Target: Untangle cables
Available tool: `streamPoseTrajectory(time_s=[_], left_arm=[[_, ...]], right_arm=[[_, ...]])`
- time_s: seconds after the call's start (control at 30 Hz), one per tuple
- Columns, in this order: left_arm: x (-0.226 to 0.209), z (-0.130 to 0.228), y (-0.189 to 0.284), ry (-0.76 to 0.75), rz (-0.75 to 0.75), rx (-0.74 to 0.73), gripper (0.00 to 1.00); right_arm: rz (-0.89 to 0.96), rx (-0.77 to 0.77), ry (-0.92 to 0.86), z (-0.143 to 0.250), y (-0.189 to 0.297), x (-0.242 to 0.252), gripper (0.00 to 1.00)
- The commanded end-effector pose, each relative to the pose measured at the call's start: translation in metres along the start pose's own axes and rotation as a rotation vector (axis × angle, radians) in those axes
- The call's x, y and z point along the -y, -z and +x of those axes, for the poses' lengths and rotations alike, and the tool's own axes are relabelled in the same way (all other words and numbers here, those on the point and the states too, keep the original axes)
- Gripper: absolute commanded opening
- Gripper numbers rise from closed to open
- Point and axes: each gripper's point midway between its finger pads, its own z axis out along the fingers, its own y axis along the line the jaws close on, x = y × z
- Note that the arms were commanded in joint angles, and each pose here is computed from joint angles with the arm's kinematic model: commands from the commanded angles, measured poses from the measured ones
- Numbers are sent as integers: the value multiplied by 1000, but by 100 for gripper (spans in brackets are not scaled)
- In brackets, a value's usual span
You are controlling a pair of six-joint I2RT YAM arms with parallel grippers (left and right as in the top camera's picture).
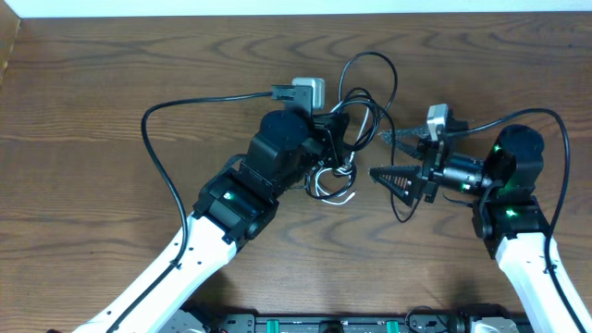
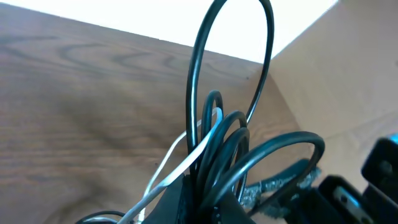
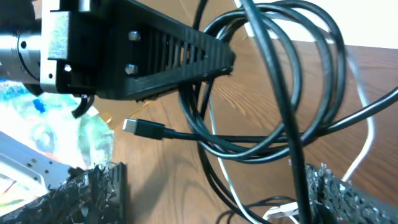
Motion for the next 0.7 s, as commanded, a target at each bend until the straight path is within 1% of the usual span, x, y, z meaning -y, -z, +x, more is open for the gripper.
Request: streamPoseTrajectory(time_s=[0.0,0.1,0.47,0.67], left_arm=[[-4,-7,-5,131,-31,33,8],[-5,-7,-7,150,-32,32,8],[2,-3,-8,150,-15,26,8],[-1,-5,-7,158,-45,50,8]], right_arm=[[19,7,-53,-4,-7,-1,97],[31,5,-50,-3,-12,-2,99],[74,16,-70,-4,-17,4,99],[66,23,-46,-6,-23,-2,99]])
